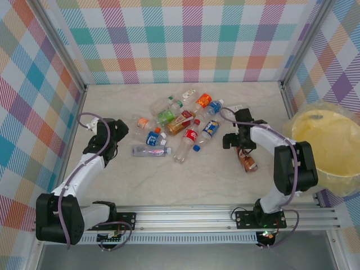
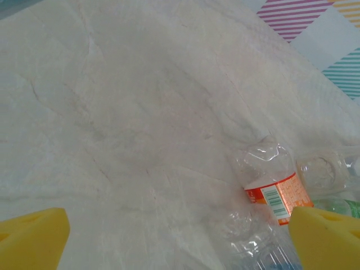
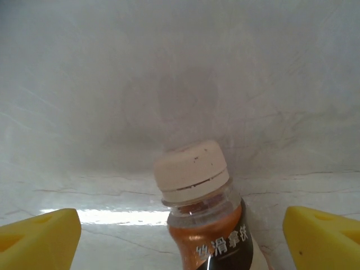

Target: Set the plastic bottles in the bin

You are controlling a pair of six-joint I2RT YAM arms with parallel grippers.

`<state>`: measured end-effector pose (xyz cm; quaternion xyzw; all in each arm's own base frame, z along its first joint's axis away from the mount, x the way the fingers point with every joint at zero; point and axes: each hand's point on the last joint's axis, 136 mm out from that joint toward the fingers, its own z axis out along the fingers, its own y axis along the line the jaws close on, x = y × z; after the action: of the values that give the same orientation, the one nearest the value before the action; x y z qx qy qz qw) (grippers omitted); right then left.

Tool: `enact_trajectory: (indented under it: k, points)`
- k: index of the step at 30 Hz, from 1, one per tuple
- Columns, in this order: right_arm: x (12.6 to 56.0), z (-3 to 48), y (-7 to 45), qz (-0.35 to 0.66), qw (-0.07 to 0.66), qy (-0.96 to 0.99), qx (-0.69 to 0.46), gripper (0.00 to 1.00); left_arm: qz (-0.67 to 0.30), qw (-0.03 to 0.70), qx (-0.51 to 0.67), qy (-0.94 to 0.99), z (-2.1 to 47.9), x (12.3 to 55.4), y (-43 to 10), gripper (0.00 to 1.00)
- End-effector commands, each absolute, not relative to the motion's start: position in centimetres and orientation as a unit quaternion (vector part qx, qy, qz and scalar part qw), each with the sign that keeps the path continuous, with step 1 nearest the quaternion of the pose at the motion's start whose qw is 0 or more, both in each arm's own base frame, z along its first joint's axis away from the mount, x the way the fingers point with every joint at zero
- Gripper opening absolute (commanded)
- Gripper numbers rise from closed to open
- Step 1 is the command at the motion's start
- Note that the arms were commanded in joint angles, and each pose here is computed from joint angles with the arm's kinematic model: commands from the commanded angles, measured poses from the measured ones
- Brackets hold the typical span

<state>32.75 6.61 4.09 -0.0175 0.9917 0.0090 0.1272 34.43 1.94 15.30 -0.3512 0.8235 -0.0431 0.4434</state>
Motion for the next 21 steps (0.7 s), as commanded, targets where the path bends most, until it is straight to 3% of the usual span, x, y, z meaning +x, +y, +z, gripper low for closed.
enact_trajectory:
  k: [1,10,21]
  points:
    - [32.2,4.1,6.4,-0.005,0.099,0.994,-0.056,0.84,-0.061,0.445,-0.377,0.81,16.9,33.9,2.0,1.0]
    - [33.0,2.7,6.3,-0.019,0.077,0.992,-0.1,0.59,-0.052,0.438,-0.385,0.811,16.8,33.7,2.3,1.0]
    - [33.7,1.8,6.2,-0.025,0.093,0.991,-0.097,0.4,-0.064,0.435,-0.386,0.811,16.5,33.7,1.9,1.0]
